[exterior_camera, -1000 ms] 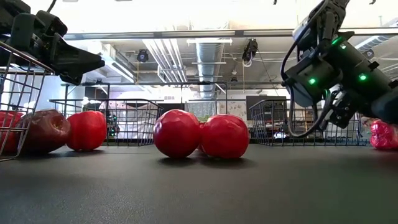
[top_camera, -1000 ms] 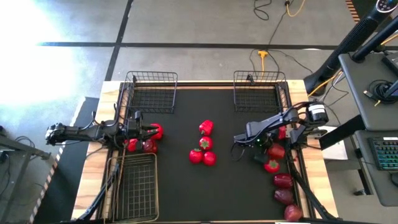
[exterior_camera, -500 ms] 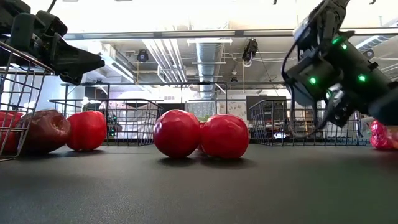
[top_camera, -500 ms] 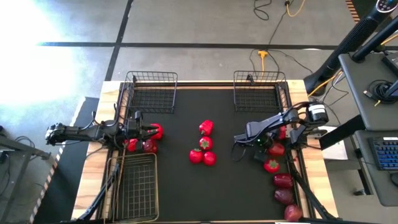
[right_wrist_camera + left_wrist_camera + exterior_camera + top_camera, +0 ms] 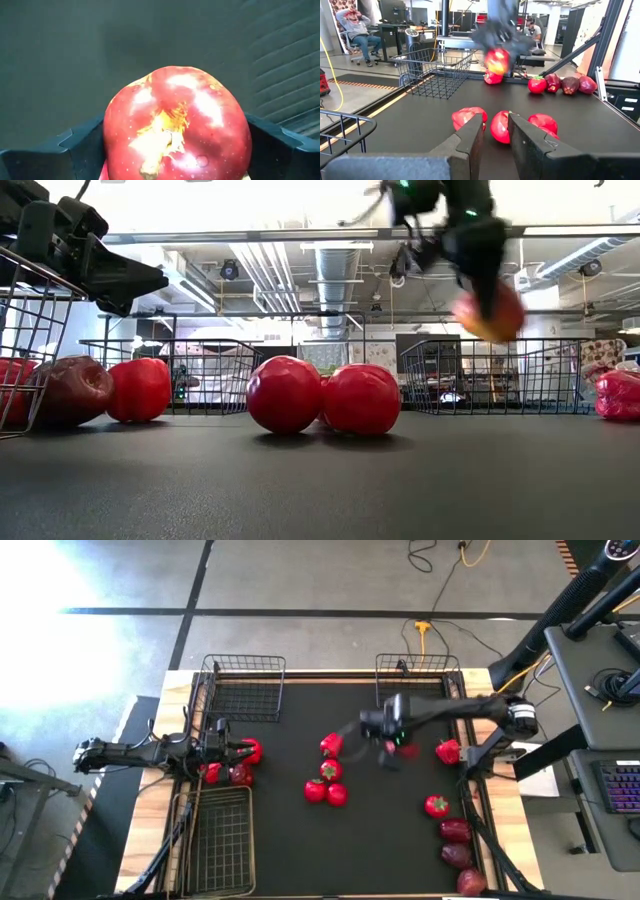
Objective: Sort produce into baskets
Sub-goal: Put the apple into the right black wire basket
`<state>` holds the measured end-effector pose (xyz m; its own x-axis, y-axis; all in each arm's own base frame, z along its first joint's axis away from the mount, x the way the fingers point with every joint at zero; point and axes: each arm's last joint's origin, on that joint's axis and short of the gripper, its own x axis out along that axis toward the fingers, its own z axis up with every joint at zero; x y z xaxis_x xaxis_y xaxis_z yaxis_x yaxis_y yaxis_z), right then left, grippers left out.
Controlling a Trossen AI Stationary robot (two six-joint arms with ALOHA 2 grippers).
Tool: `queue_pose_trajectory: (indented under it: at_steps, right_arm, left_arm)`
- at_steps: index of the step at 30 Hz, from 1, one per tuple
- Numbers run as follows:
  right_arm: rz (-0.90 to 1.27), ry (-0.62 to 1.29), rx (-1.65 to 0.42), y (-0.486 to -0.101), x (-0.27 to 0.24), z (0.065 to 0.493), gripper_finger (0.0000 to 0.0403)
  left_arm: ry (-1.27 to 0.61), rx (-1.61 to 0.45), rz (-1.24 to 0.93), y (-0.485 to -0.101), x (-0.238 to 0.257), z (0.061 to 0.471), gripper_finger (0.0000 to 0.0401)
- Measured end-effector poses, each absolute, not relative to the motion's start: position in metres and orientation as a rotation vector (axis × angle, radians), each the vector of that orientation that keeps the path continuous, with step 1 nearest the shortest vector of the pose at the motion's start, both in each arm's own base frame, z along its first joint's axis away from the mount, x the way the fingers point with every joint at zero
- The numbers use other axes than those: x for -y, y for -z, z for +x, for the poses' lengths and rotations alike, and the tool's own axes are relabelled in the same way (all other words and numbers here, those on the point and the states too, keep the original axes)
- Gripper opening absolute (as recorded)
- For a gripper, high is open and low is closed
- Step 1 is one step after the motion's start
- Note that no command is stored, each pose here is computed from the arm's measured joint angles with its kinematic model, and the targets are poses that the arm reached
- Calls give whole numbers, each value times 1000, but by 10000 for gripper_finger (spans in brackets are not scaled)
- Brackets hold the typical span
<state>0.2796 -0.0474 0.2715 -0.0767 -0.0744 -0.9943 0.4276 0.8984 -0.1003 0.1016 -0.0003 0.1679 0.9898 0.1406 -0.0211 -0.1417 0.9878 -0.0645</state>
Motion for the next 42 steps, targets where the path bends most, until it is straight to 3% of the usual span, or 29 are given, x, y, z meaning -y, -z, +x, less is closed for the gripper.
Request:
queue_pose_trajectory:
  at_steps: [3, 7, 13, 17, 35, 42]
  right_arm:
    - [216, 560, -1468, -300, 86, 282, 354]
    - [353, 745, -1354, -314, 148, 267, 353]
    - [579, 997, -1318, -299, 231, 219, 354]
    - [743, 1015, -1314, -278, 261, 198, 355]
    - [915, 1012, -1582, -185, 284, 191, 356]
    - [867, 1018, -1587, -173, 283, 188, 368]
  left_arm:
    - [-142, -16, -66, -168, 0, 102, 77]
    - [-142, -16, -66, -168, 0, 102, 77]
    - [-141, -17, -66, -168, 0, 102, 77]
    - [-142, -17, -66, -168, 0, 102, 77]
    - [-142, -17, -66, -168, 0, 102, 77]
    - [-142, -17, -66, -168, 0, 102, 77]
